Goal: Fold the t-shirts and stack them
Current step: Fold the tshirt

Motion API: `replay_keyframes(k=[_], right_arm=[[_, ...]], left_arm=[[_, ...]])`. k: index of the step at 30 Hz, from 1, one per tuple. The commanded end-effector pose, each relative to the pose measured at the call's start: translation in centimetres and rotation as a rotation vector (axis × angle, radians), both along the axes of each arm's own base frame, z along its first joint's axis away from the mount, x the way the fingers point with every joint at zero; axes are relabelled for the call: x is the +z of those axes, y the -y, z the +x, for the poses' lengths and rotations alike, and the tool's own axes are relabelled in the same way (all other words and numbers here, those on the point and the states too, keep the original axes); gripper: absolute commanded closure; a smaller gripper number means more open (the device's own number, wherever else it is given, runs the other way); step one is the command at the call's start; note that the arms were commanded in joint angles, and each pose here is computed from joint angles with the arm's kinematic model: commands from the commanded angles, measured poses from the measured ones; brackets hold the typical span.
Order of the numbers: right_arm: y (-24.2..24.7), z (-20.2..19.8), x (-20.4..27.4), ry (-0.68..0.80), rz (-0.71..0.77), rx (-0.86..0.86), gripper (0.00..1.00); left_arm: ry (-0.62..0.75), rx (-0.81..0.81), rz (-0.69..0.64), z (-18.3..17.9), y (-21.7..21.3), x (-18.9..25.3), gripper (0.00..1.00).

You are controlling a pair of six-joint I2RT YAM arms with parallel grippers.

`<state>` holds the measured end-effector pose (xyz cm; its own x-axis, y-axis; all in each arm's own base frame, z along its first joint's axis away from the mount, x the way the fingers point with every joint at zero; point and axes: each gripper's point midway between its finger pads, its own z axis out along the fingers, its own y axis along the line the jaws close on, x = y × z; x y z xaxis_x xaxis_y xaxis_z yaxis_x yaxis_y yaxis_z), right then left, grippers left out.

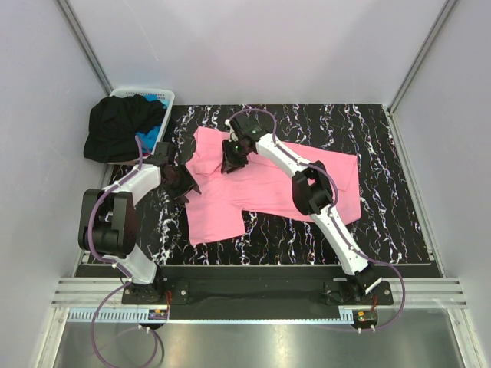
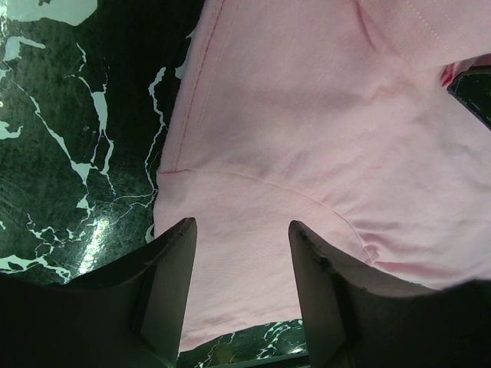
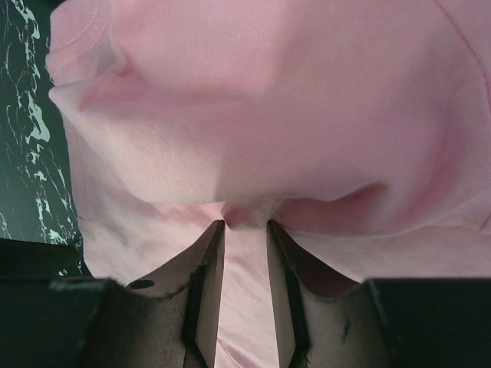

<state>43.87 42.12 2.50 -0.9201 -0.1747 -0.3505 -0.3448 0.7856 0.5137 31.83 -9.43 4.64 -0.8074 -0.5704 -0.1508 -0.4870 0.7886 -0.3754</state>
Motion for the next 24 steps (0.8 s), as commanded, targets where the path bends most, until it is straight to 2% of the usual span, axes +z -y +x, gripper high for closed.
replay_keyframes(k=[1,5,6,8,9,24], right_arm=[[-0.4,0.3,-0.7,0.035,-0.023,0.011,0.64],[-0.4,0.3,-0.7,0.037,-0.025,0.009,0.76],[-0.3,0.4,-0.6,0.040,-0.027,0.012,0.84],[-0.2,0.6,-0.2,0.052,-0.030,0.005,0.92],[-0.1,0.6,-0.2,0.056,-0.033,0.005,0.99],[0.3,1.6,5.6,0.179,-0.032,-0.015,1.00]], left_arm=[[0.058,-0.008,0.008,1.6,-0.2,1.4,0.43],[0.057,-0.011,0.008,1.6,-0.2,1.3,0.44],[0.058,-0.010,0.007,1.7,-0.2,1.4,0.44],[0.060,-0.011,0.009,1.7,-0.2,1.4,0.44],[0.057,-0.010,0.012,1.6,-0.3,1.4,0.44],[0.035,-0.005,0.014,1.3,-0.3,0.7,0.44]])
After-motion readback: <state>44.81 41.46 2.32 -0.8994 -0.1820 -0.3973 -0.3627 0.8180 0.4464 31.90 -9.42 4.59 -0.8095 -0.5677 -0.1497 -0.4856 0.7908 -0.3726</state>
